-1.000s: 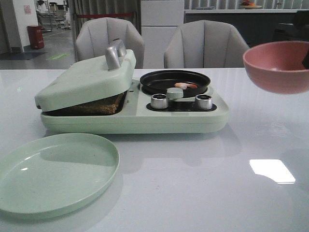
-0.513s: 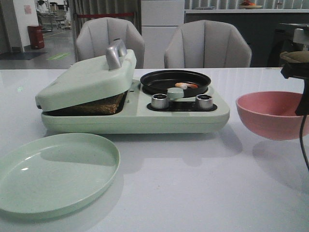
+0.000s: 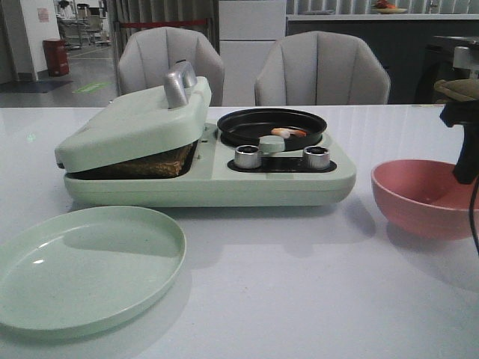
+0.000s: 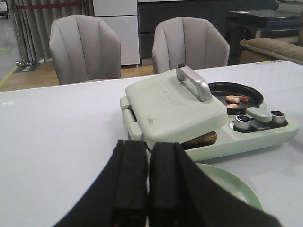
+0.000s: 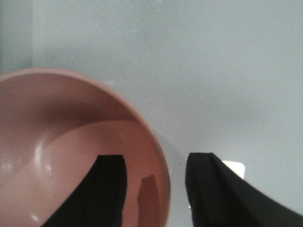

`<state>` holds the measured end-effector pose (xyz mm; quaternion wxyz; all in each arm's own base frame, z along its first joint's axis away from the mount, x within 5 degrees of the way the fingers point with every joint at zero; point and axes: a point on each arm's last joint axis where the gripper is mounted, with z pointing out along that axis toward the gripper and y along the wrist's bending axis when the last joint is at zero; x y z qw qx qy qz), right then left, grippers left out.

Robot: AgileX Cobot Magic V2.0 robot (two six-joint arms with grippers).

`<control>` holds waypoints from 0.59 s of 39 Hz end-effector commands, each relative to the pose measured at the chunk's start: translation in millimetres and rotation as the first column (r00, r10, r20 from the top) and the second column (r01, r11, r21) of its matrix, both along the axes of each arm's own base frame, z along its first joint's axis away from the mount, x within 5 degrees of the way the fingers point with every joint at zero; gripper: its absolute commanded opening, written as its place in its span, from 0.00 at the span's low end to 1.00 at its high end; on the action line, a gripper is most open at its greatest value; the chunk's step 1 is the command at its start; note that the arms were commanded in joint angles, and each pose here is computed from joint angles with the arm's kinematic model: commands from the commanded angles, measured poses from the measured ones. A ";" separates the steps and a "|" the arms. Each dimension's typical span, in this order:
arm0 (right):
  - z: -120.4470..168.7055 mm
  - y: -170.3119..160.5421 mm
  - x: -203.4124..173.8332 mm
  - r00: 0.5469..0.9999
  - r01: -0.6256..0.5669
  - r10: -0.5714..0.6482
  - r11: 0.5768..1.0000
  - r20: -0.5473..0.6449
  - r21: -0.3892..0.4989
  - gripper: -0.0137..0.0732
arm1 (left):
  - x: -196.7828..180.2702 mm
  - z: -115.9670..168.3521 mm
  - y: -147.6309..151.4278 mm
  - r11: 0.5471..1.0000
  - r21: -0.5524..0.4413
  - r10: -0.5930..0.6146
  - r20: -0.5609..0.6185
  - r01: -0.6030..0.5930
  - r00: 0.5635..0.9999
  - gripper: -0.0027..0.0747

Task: Make breakfast with bread and shrimp
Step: 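Open the right gripper and withdraw it from the bowl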

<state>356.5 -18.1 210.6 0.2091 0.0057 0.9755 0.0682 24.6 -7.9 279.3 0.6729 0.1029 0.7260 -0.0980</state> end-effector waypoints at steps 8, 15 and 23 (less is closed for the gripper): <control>111.0 15.3 -34.8 0.929 -0.043 0.071 0.995 0.363 -0.085 0.65 | -2.1 14.5 0.3 0.999 -0.033 -0.006 0.087 0.009 0.996 0.18; 165.9 40.7 -75.7 0.818 -0.095 0.137 0.990 0.559 -0.103 0.65 | -2.1 14.5 0.3 0.999 -0.033 -0.006 0.087 0.009 0.996 0.18; 190.2 55.9 -131.6 0.663 -0.126 0.160 0.987 0.731 -0.102 0.65 | -2.1 14.5 0.3 0.999 -0.033 -0.006 0.087 0.009 0.996 0.18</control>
